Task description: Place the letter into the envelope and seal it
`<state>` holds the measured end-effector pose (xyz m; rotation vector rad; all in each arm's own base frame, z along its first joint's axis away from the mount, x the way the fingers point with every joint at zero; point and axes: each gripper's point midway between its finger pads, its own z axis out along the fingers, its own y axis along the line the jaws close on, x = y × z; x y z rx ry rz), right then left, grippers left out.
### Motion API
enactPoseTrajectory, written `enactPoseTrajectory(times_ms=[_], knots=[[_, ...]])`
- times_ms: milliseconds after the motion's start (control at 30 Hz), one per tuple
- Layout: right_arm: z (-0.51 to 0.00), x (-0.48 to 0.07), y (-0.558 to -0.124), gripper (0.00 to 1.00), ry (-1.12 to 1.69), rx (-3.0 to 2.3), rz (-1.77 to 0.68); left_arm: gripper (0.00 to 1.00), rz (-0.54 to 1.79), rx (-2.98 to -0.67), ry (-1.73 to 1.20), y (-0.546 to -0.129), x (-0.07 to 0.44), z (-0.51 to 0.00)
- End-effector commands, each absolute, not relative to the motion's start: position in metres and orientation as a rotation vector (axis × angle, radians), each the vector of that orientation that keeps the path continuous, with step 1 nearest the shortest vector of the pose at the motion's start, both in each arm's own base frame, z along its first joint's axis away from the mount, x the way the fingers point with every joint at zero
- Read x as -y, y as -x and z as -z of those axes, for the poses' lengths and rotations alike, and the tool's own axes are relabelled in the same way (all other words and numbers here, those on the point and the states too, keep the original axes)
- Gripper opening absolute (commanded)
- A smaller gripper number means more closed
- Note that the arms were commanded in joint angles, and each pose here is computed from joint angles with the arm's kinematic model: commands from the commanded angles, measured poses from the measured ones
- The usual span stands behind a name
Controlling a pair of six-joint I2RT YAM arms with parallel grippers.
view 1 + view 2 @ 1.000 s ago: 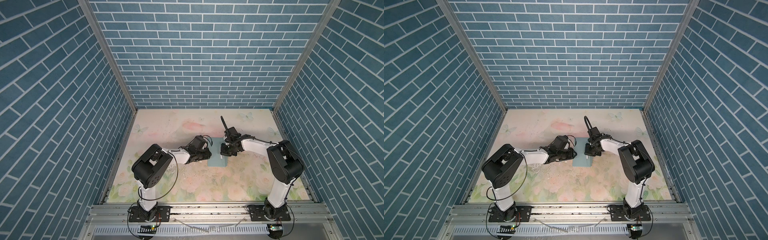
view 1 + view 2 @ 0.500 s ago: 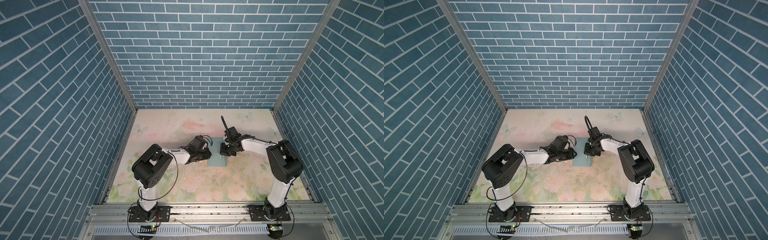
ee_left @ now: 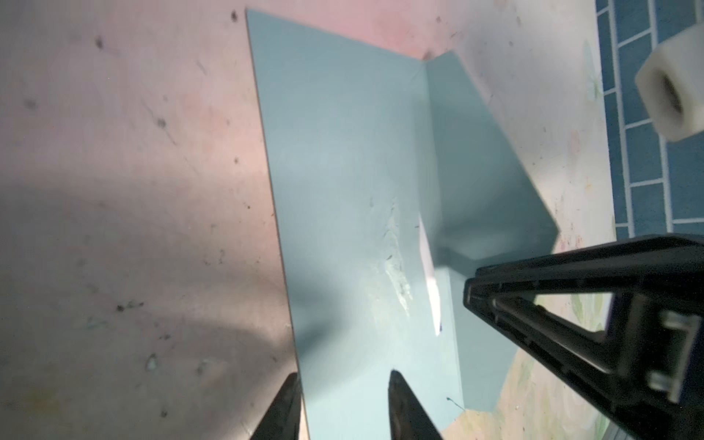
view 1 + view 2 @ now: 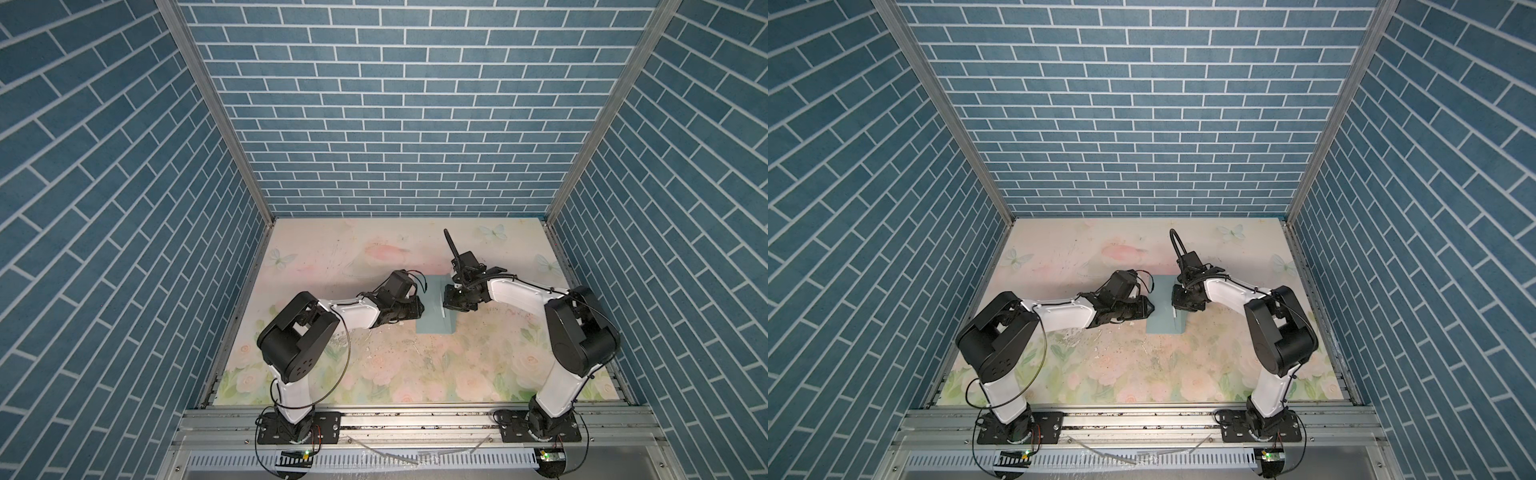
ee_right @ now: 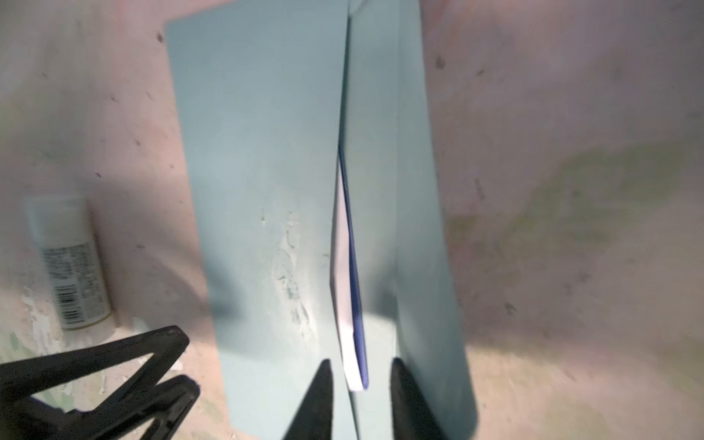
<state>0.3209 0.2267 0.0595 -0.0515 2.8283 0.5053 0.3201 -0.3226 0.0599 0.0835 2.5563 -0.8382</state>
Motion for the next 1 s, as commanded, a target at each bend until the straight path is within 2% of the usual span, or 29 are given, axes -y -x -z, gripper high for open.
enactPoseTrajectory(times_ms=[0,167,233,300,500,667,967], knots=[[-0.121,-0.218,-0.339,0.4,0.082,-2.658,-0.439,0.44,0.749,-2.425,-0.183,-0.334,0.316,-0.116],[-0.15,-0.202,-0.343,0.53,0.089,-2.559,-0.405,0.53,0.569,-2.27,-0.256,-0.34,0.287,-0.172],[-0.151,-0.195,-0.345,0.66,0.046,-2.558,-0.429,0.57,0.506,-2.204,-0.278,-0.34,0.274,-0.192],[-0.15,-0.191,-0.35,0.67,0.004,-2.564,-0.479,0.6,0.455,-2.142,-0.297,-0.34,0.262,-0.211],[-0.137,-0.198,-0.356,0.71,-0.023,-2.615,-0.55,0.88,0.332,-2.017,-0.295,-0.339,0.224,-0.243],[-0.114,-0.205,-0.36,0.71,-0.079,-2.681,-0.568,0.99,0.288,-2.02,-0.251,-0.338,0.199,-0.241],[-0.078,-0.218,-0.359,0.51,-0.128,-2.782,-0.614,1.0,0.28,-2.035,-0.188,-0.335,0.179,-0.222]])
